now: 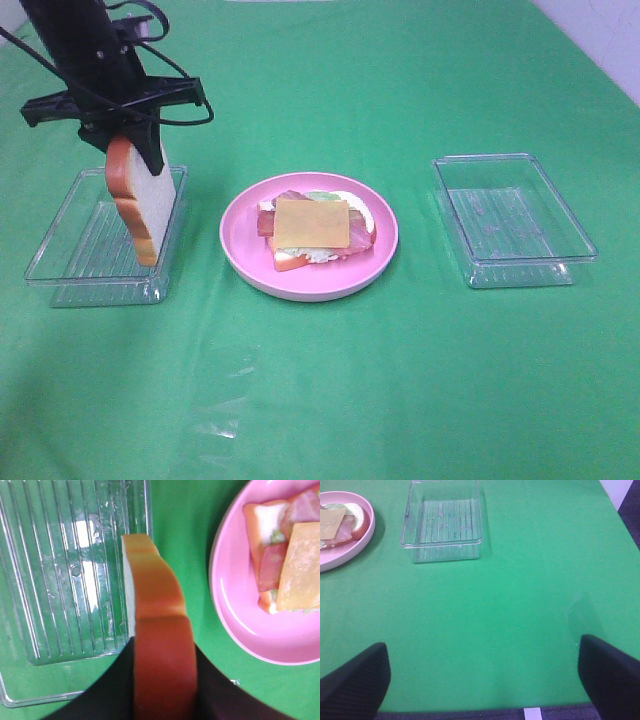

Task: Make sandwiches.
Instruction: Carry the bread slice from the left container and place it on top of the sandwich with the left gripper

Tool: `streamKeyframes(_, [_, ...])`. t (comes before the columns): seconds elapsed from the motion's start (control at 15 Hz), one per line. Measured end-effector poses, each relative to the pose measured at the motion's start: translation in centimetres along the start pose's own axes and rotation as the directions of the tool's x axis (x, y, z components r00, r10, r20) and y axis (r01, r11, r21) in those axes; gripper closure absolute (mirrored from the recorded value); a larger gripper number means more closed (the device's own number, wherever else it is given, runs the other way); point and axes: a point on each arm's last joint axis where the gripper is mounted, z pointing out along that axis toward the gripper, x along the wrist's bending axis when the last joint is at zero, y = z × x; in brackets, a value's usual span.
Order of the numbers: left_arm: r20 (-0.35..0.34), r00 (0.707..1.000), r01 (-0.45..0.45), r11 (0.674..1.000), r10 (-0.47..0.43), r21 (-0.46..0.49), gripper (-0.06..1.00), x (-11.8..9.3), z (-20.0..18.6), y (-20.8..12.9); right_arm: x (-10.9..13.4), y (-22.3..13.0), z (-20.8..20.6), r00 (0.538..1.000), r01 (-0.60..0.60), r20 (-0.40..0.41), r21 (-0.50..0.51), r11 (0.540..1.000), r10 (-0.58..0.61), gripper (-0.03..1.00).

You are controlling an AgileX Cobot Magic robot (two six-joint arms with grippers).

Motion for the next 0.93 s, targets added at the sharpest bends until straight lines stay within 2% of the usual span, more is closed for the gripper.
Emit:
streamKeyframes(0.33, [0.032,0.999,-0.017,0.993,0.021,-0.114,0.75,-0.6,-5.4,-1.0,0.0,0.0,0.0,1.0,0.0,0.0,0.0,1.0,0.0,-0.01])
streamKeyframes(0.53, [0.069,0.997,-0.012,0.993,0.02,-0.116,0.75,-0.9,-5.9,-1.2,0.0,0.0,0.0,1.0,0.0,0.0,0.0,1.0,0.0,-0.01])
streamKeyframes(0.6, [0.111,0.994,-0.004,0.994,0.016,-0.105,0.75,-1.3,-5.9,-1.3,0.0,0.0,0.0,1.0,0.0,0.0,0.0,1.0,0.0,-0.01])
streamKeyframes(0.73, [0.241,0.97,0.005,0.993,0.024,-0.118,0.75,-2.5,-5.9,-1.1,0.0,0.0,0.0,1.0,0.0,0.0,0.0,1.0,0.0,-0.01])
streamKeyframes(0.93, [0.402,0.914,0.031,0.984,0.042,-0.173,0.75,-3.9,-6.1,-0.4,0.0,0.0,0.0,1.0,0.0,0.0,0.0,1.0,0.0,-0.01])
